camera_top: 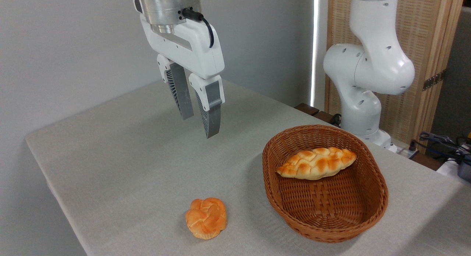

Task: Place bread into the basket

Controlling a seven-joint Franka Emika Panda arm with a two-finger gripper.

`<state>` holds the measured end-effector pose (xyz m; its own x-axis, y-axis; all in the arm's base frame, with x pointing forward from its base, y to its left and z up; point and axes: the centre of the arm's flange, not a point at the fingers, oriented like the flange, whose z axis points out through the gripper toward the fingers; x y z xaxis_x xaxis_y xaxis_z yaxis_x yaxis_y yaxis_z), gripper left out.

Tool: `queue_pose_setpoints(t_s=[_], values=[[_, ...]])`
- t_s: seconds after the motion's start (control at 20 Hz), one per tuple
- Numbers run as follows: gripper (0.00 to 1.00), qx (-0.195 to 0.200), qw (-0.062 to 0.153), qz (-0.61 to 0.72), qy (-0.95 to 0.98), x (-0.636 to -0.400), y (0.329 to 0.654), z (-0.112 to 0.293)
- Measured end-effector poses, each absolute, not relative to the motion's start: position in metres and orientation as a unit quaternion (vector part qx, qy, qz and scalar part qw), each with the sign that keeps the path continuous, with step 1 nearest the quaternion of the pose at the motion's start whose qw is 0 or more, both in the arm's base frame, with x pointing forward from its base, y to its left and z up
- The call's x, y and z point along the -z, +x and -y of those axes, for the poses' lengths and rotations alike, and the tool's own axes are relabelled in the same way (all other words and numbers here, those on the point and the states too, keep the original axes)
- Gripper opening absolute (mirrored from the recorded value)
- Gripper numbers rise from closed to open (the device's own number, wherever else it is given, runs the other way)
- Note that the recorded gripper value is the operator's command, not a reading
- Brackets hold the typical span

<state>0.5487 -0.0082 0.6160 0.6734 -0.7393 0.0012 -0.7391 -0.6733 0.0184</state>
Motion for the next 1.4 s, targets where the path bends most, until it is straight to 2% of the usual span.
queue_pose_setpoints(t_s=[0.3, 1.0, 1.4], values=[[1.0, 0.007, 0.0, 0.404, 0.915, -0.616, 0.549, 0.009], [1.0, 0.007, 0.0, 0.4, 0.917, -0.616, 0.549, -0.009], [1.0, 0.01, 0.002, 0.403, 0.915, -0.612, 0.551, -0.005]])
